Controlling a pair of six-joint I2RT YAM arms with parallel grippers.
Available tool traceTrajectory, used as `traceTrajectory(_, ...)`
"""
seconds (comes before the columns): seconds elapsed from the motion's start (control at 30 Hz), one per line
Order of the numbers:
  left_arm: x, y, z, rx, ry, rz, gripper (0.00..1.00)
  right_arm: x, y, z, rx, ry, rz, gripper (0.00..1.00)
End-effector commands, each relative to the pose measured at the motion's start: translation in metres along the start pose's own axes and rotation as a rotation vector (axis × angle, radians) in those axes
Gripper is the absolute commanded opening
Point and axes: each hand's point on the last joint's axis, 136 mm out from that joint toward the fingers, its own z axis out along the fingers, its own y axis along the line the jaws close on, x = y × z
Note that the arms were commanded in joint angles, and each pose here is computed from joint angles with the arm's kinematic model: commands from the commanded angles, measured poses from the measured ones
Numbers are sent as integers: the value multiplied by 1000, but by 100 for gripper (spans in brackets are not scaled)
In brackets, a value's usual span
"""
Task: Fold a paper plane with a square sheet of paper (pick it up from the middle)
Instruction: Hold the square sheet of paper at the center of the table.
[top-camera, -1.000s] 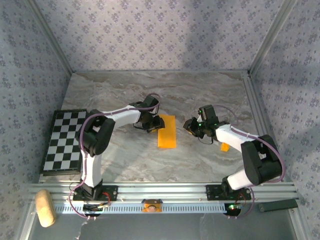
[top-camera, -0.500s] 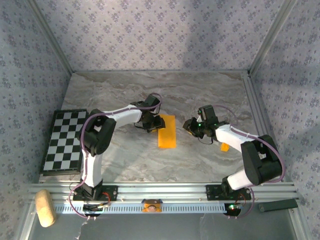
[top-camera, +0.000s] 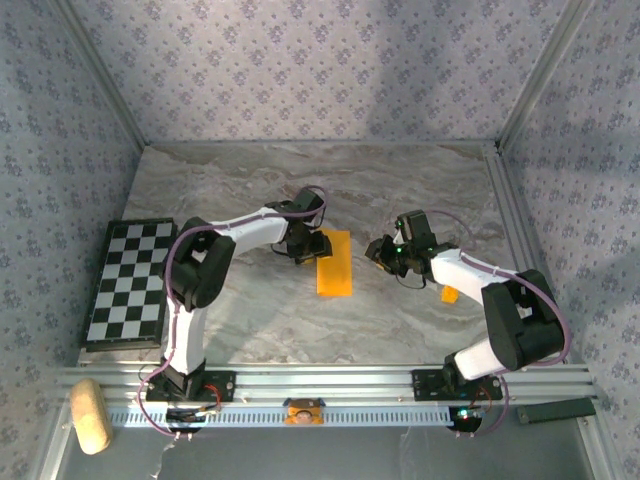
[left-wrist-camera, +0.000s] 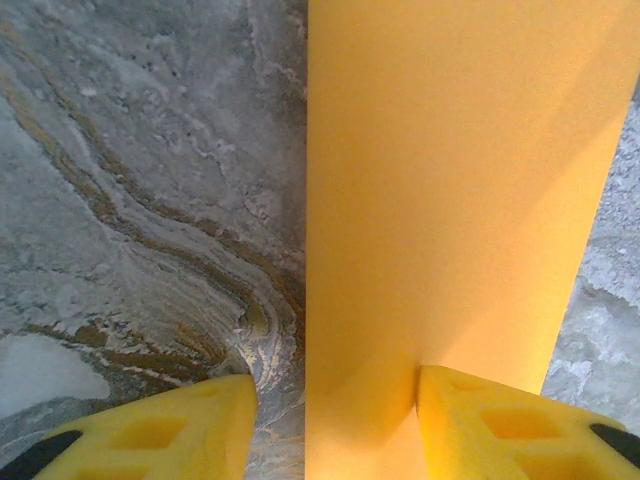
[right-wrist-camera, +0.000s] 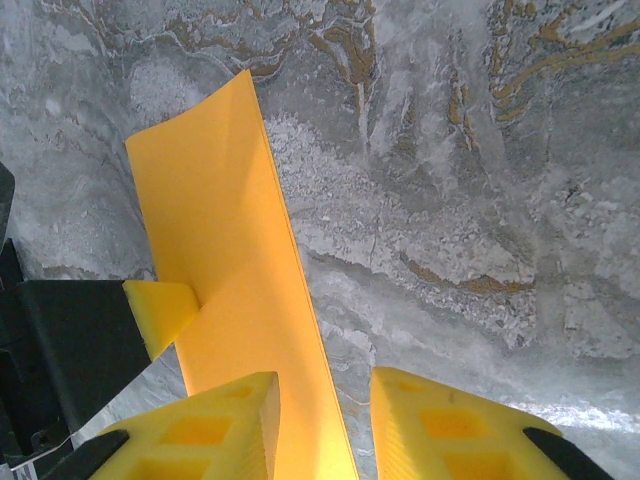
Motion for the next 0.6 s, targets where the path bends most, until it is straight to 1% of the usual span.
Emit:
traceTrajectory(0.0, -4, 16, 18, -73, -8, 21, 47, 8, -8, 2, 34, 26, -10, 31)
traceTrajectory(0.57, -3, 16, 25, -74, 6, 16, 48, 9, -7, 3, 31, 36, -17, 31)
